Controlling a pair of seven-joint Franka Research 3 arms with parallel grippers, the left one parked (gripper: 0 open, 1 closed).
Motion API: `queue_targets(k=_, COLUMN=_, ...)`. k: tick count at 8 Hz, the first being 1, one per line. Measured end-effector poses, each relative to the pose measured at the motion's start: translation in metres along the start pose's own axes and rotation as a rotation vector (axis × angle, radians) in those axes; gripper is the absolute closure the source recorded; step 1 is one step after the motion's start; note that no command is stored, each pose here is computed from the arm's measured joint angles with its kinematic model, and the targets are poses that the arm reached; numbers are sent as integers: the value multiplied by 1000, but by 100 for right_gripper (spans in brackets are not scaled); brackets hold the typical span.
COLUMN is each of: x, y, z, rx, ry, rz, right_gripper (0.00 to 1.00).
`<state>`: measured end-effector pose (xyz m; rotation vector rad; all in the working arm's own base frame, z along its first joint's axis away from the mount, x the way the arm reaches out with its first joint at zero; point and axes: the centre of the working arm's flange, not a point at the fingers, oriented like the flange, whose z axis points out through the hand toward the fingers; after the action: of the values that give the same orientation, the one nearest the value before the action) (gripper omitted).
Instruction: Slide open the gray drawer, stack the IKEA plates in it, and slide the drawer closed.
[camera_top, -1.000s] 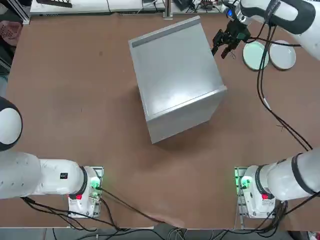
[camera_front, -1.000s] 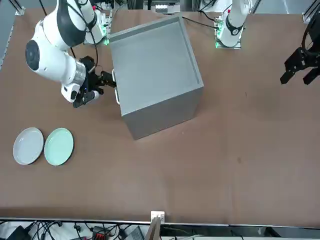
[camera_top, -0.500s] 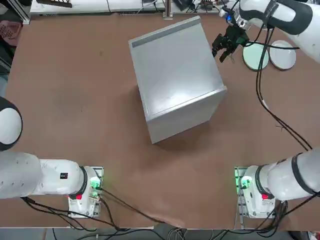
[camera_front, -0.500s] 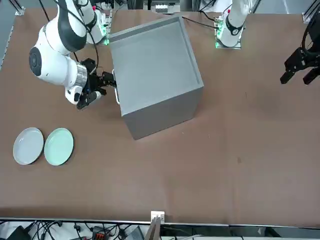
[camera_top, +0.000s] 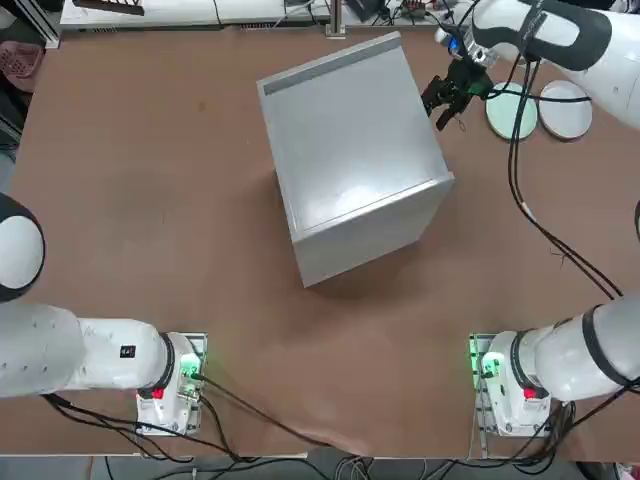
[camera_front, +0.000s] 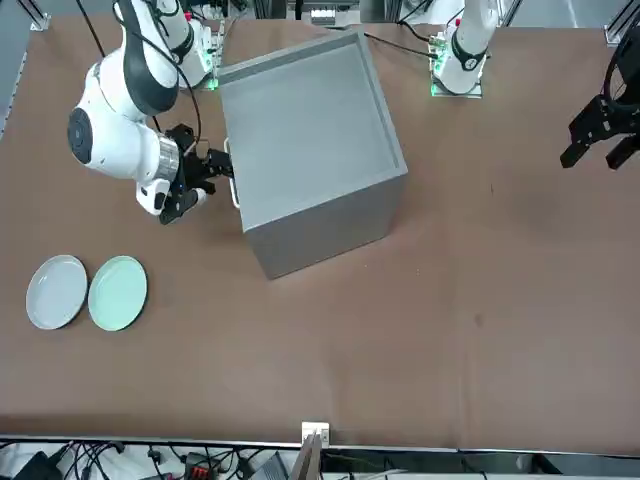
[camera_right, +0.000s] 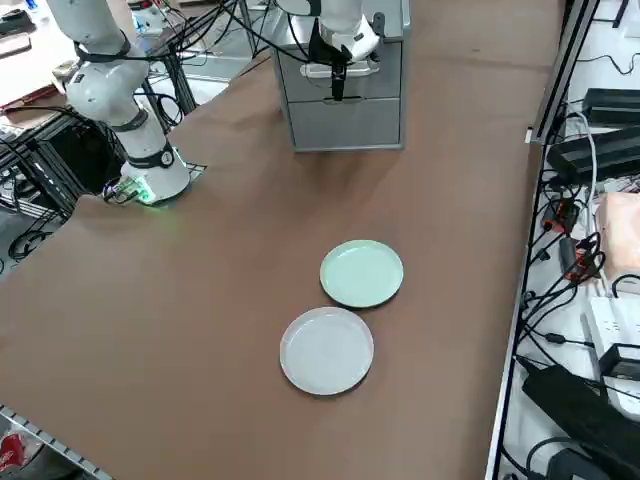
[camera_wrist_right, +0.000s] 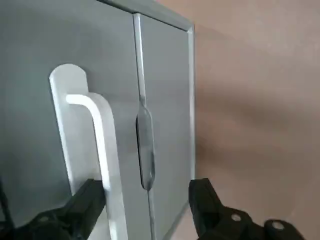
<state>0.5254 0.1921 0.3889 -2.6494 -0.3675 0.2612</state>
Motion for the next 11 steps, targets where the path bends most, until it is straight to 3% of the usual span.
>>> queue_targets(k=6, x=3, y=14, z=2, rx=16, ry=-1, rz=-116, right_gripper=0)
queue_targets(k=11, x=-8, y=123, z=-40, rx=22, ry=38, rz=-188, right_gripper=0)
